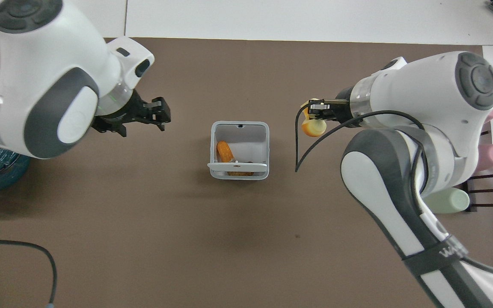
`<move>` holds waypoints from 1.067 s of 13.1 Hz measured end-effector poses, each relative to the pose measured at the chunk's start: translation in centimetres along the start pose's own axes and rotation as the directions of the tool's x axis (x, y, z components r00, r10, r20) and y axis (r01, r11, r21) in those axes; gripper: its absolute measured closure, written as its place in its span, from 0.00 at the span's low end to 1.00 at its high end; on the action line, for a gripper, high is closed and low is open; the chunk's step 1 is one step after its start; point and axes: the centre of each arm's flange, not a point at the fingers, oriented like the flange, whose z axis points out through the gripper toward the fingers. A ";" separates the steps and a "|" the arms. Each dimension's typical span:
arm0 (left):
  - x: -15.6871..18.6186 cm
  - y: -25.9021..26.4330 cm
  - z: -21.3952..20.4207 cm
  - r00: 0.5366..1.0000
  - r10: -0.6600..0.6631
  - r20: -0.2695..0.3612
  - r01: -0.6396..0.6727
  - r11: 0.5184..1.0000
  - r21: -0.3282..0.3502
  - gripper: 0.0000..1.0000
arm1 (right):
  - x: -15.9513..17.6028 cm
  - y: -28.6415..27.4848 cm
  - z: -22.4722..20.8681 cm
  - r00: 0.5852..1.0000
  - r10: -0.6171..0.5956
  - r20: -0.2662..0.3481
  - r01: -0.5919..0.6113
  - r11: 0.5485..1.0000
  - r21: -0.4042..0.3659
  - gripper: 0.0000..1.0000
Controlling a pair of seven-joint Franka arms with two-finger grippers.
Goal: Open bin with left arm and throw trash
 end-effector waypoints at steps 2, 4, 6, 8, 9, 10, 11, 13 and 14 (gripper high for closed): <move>0.4 -6.7 -2.5 1.000 0.027 0.005 -0.027 1.000 0.002 0.14 | -1.6 -4.0 1.7 0.999 0.038 -0.009 -0.038 0.999 0.025 0.92; -0.3 -13.1 -5.3 0.999 0.037 -0.011 -0.037 0.999 -0.006 0.14 | -2.8 -6.2 3.8 0.999 0.050 -0.003 -0.050 0.998 0.037 0.92; -1.1 -16.1 -6.9 0.998 0.054 -0.034 -0.054 0.998 -0.009 0.14 | -3.4 -7.2 6.1 0.999 0.049 0.015 -0.050 0.998 0.035 0.92; -1.4 -16.2 -7.0 0.996 0.087 -0.037 -0.087 0.996 0.012 0.14 | -3.9 -7.5 8.6 0.998 0.043 0.043 -0.044 0.999 0.025 0.92; -1.4 -16.0 -6.6 0.995 0.095 -0.035 -0.095 0.995 0.016 0.14 | -4.1 -7.6 9.5 0.998 0.042 0.051 -0.043 0.999 0.022 0.92; -1.3 -15.9 -5.9 0.994 0.099 -0.040 -0.098 0.995 0.018 0.14 | -4.2 -7.6 10.1 0.997 0.041 0.058 -0.043 0.999 0.019 0.92; -1.2 -15.8 -5.0 0.994 0.100 -0.047 -0.100 0.995 0.019 0.15 | -4.2 -7.5 10.4 0.997 0.042 0.062 -0.043 0.999 0.017 0.92; -1.6 -15.8 -2.9 0.993 0.103 -0.056 -0.102 0.995 0.022 0.15 | -4.3 -7.6 10.4 0.997 0.040 0.064 -0.041 0.999 0.017 0.85; -1.9 -15.9 -2.2 0.993 0.104 -0.062 -0.103 0.994 0.023 0.14 | -4.4 -7.7 10.5 0.997 0.039 0.064 -0.040 0.999 0.017 0.78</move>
